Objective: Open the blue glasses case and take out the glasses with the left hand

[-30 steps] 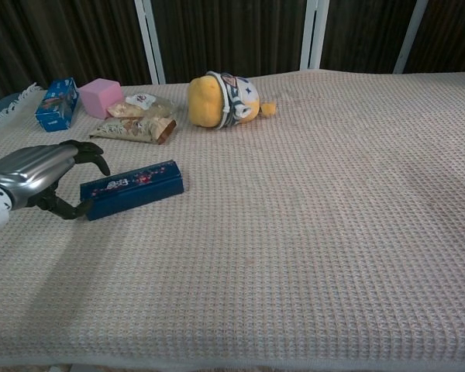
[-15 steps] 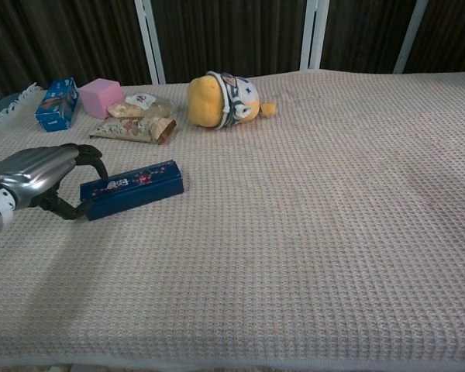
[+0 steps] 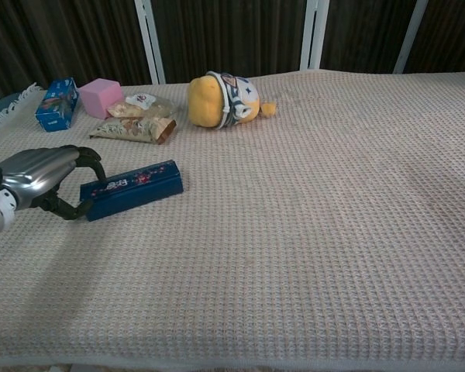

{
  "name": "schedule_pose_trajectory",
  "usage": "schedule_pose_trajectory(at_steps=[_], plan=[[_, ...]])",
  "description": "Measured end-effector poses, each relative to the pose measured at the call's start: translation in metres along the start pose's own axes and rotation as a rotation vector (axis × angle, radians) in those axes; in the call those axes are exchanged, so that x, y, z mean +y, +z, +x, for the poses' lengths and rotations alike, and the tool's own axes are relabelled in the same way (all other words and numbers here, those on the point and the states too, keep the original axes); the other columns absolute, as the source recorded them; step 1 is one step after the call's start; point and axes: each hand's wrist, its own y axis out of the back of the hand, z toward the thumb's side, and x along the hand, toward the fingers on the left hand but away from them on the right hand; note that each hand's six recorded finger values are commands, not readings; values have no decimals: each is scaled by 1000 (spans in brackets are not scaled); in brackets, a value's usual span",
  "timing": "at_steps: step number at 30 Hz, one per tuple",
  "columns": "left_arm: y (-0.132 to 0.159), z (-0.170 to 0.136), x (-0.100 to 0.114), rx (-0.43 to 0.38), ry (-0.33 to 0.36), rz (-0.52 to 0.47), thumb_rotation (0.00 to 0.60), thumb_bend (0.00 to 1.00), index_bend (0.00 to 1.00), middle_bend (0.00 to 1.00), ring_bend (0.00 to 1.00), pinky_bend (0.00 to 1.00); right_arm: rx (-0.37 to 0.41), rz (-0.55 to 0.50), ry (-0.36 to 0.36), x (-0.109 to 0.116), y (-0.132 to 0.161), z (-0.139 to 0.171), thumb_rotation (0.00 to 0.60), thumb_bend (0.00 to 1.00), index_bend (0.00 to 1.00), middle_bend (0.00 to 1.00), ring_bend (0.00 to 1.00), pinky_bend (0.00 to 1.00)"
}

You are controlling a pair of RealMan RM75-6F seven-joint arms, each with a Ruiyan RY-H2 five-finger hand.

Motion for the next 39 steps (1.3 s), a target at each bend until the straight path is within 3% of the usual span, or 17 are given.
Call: schedule_pose_trajectory(at_steps=[12, 39], plan=[[-3, 2, 3, 2, -1, 9, 600, 369, 493, 156, 93, 169, 1, 0, 2, 0, 0, 0, 600, 196, 0, 0, 0, 9], [-1, 14, 14, 24, -20, -71, 600, 423, 526, 161, 80, 156, 1, -3, 12, 1, -2, 0, 600, 197, 0, 0, 0, 9]])
